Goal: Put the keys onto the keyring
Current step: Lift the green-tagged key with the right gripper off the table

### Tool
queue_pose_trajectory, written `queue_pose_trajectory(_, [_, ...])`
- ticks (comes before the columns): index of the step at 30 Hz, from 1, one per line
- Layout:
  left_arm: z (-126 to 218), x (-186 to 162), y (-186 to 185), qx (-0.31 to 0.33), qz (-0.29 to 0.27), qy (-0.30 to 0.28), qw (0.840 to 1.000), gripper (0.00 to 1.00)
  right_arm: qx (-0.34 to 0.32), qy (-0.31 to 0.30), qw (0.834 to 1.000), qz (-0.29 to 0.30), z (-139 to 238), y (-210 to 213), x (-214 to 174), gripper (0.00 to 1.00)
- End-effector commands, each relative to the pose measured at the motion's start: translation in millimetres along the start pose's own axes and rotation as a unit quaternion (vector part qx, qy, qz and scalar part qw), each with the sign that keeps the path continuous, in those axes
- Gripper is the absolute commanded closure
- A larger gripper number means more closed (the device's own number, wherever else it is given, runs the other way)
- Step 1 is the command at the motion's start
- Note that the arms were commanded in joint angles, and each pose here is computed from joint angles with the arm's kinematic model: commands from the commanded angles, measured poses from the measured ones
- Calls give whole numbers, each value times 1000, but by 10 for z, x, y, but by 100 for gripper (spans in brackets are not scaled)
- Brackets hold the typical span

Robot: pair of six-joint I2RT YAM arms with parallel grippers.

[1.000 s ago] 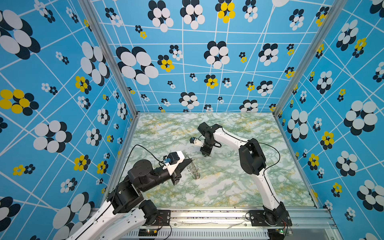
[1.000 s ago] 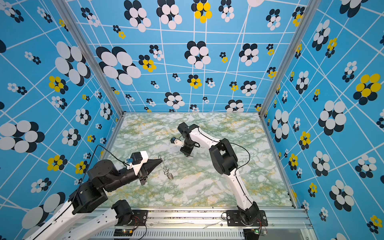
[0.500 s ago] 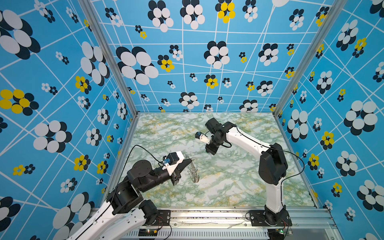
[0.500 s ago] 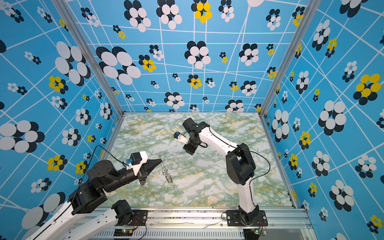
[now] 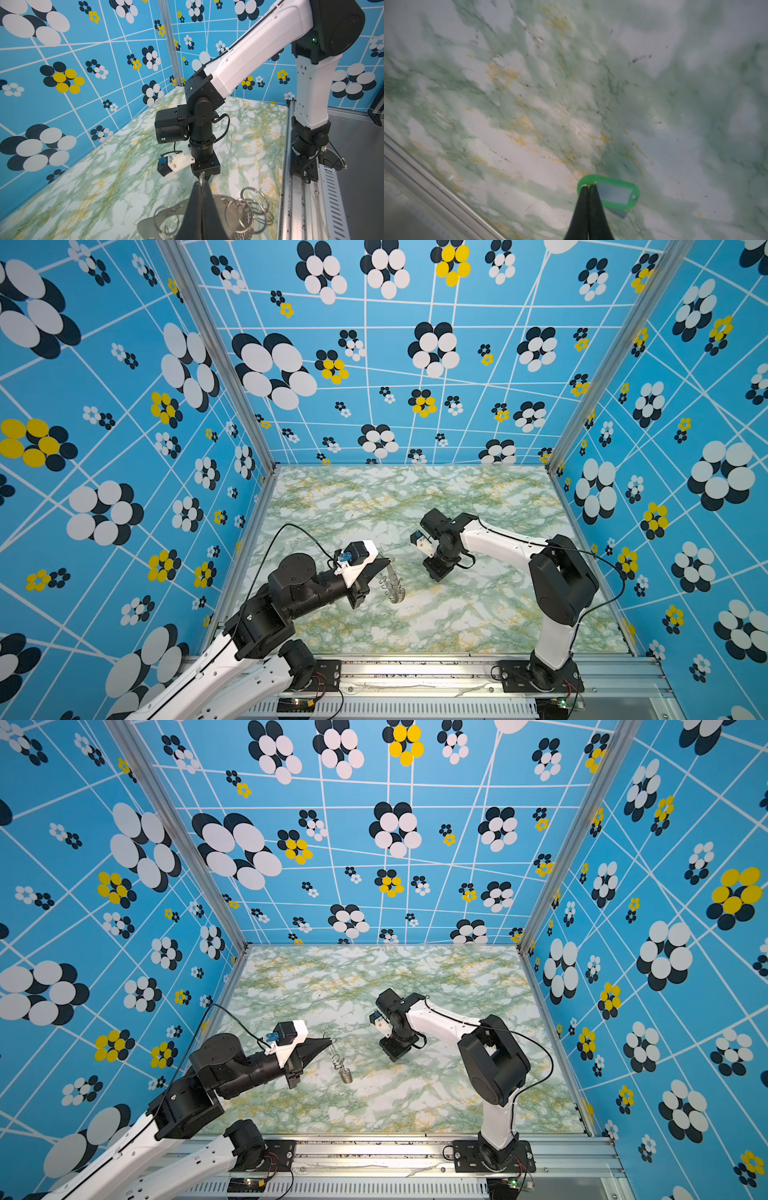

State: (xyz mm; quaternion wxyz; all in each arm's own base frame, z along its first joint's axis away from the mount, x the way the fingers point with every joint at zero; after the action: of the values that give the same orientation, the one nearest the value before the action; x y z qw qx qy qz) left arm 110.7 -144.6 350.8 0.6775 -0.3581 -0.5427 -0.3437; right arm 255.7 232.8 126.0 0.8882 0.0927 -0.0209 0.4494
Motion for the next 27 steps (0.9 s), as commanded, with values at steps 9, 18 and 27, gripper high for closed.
queue_pose_trajectory(9, [34, 247, -40, -14, -12, -45, 999, 100, -31, -29, 993, -109, 64, 10, -149, 83])
queue_pose_trajectory(18, [27, 238, -39, -15, -11, -44, 999, 100, -38, -24, 992, -116, 33, 10, -234, 79])
queue_pose_trajectory(27, [41, 238, -42, -14, -9, -43, 999, 100, -34, -7, 995, -99, -60, -13, -205, 76])
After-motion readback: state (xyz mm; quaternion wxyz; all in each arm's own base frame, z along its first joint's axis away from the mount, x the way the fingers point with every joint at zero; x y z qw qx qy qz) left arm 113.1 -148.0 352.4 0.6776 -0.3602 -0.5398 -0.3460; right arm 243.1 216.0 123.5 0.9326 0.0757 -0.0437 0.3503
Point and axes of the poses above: each gripper's point midway between its finger pads, its own z axis back along the fingers, its own y axis along the line the jaws close on, x = y × z, the point moved 9 cm from there along z, back along the fingers, and after that the axes turned 12 degrees about z, right-handed, at the moved point
